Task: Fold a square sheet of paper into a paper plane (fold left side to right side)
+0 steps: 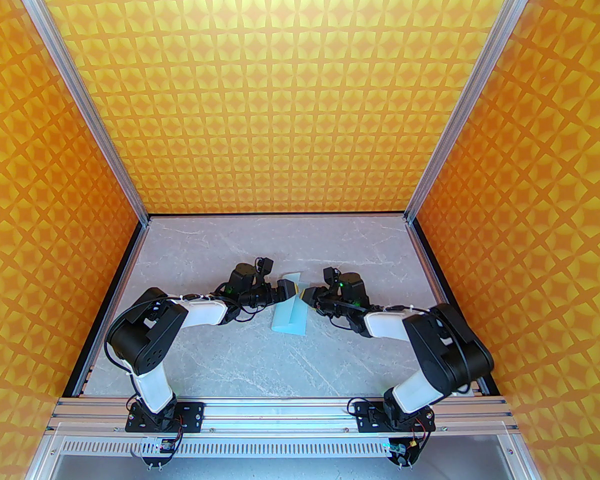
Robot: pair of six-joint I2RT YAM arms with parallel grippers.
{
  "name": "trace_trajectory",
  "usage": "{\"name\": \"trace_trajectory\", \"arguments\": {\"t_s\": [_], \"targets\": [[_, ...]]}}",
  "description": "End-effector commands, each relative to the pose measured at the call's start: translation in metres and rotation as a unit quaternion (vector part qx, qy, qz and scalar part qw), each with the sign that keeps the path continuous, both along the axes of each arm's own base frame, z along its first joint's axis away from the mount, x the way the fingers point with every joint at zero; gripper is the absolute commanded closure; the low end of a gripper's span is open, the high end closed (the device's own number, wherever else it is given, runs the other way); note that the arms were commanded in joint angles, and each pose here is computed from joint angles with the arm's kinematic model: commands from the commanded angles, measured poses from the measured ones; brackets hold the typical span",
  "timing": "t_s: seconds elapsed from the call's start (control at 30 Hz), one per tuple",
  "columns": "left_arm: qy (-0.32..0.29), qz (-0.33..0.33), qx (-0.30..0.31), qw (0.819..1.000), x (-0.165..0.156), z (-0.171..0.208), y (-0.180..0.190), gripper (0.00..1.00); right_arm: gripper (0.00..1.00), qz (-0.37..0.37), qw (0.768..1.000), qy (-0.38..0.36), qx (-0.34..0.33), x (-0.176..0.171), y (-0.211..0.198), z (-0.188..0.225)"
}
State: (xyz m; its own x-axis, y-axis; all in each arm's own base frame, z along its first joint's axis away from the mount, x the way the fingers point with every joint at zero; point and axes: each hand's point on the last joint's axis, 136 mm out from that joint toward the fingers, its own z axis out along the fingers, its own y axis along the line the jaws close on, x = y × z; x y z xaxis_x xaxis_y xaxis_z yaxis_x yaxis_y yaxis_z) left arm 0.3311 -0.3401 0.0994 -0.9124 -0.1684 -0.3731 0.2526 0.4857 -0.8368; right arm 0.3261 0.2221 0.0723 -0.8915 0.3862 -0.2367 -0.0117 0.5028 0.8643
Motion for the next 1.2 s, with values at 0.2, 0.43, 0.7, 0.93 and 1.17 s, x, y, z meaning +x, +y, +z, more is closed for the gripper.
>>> {"name": "trace_trajectory", "arguments": {"t_s": [0.2,0.43,0.7,0.93,1.17], "targets": [[-0.005,-0.005,-0.006,1.000,0.004,0.003,-0.009,0.01,0.67,0.011,0.998,-0.025,0.049,0.012,0.012,0.020],[-0.005,-0.007,-0.007,1.000,0.003,0.003,-0.011,0.01,0.68,0.013,0.999,-0.017,0.047,0.011,0.012,0.015],[-0.007,-0.008,-0.006,1.000,0.003,0.004,-0.011,0.01,0.78,0.015,0.999,-0.007,0.040,0.014,0.013,0.007],[-0.010,-0.009,-0.005,1.000,0.002,0.008,-0.011,0.01,1.00,0.014,1.000,-0.001,0.023,0.015,0.011,0.000],[-0.026,-0.010,0.025,0.999,0.001,0.019,-0.001,0.01,1.00,0.011,1.000,0.010,-0.020,0.013,0.002,-0.010]]}}
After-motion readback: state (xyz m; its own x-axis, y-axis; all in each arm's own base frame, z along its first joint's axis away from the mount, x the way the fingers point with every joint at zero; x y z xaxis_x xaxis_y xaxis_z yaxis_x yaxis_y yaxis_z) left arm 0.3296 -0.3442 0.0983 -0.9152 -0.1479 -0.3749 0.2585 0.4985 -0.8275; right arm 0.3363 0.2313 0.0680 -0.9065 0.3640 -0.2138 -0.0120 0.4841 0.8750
